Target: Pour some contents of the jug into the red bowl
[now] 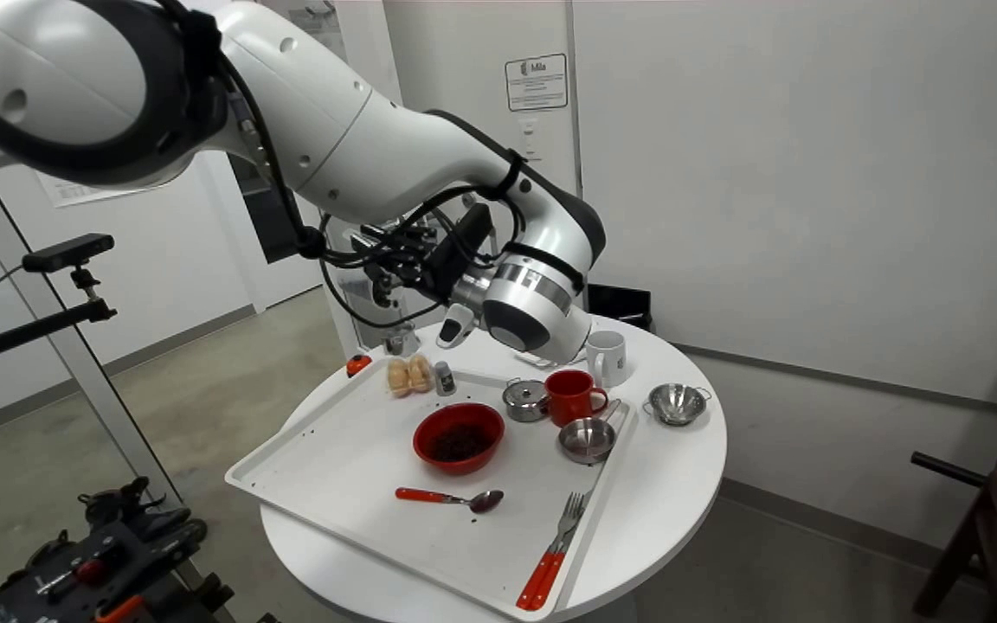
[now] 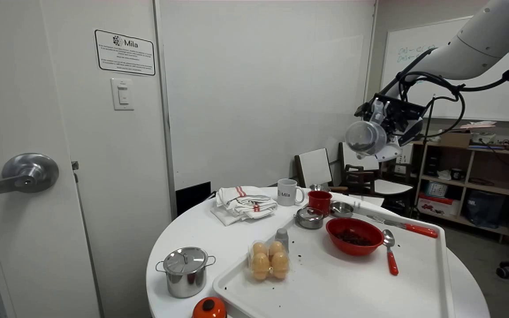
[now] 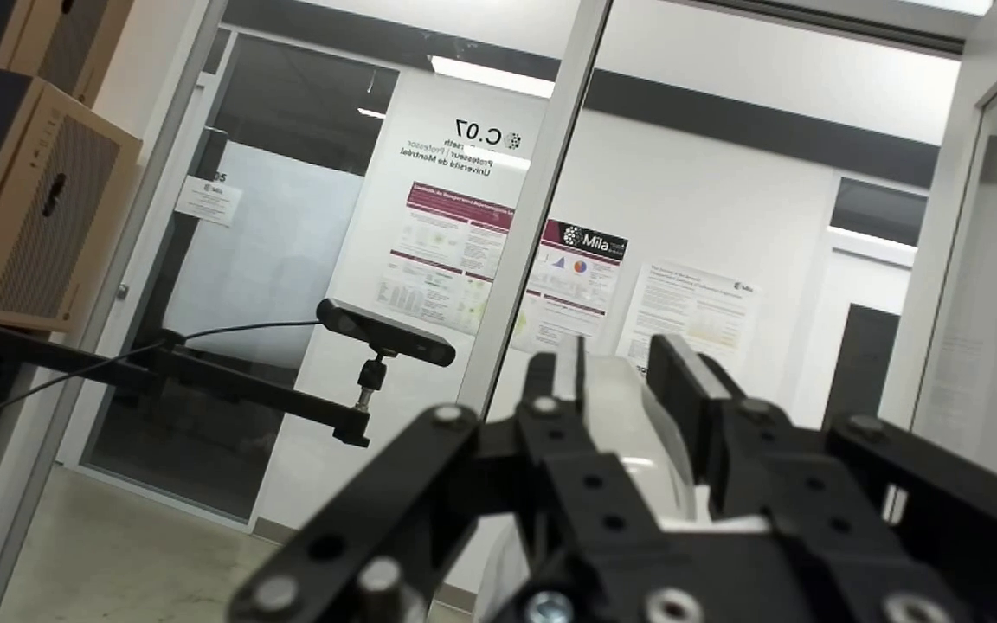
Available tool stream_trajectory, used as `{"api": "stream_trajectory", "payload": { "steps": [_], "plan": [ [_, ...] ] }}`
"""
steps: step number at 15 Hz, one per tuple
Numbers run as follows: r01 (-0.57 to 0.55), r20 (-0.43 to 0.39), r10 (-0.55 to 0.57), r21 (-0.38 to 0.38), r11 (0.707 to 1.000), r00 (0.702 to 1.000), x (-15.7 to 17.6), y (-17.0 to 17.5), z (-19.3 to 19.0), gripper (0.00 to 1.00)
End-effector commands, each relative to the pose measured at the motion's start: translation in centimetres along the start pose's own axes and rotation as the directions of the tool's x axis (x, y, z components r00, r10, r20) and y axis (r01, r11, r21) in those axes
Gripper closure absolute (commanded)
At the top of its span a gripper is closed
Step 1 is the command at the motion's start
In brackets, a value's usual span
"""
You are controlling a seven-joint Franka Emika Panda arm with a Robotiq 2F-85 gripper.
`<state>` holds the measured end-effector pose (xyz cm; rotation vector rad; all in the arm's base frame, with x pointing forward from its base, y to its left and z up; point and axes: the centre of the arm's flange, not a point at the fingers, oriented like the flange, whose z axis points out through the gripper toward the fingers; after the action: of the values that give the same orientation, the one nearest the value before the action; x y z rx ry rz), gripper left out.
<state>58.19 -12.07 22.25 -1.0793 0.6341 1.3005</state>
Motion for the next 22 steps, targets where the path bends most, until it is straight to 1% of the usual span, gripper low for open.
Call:
{"api": "stream_trajectory", "payload": {
  "steps": [1,6,9,11,12,15,18,22],
  "plan": [
    [-0.015,-0.027,0.015,0.002,1.0,1.0,-0.1,-0.7,-0.1,0.91],
    [-0.07,-0.162,0.064,-0.034,0.997,0.985,2.0,-1.4,1.0,0.91],
    [-0.117,-0.263,0.096,-0.066,0.991,0.96,3.9,-1.9,2.3,0.91],
    [-0.143,-0.336,0.105,-0.09,0.986,0.936,5.0,-2.1,3.2,0.91],
    [-0.156,-0.381,0.106,-0.103,0.982,0.918,5.5,-2.1,3.7,0.91],
    [-0.189,-0.517,0.098,-0.127,0.974,0.851,7.6,-2.4,5.1,0.91],
    [-0.225,-0.635,0.067,-0.171,0.959,0.77,8.9,-2.7,6.9,0.91],
    [-0.257,-0.751,-0.037,-0.272,0.928,0.66,9.3,-2.9,10.6,0.91]
  ]
}}
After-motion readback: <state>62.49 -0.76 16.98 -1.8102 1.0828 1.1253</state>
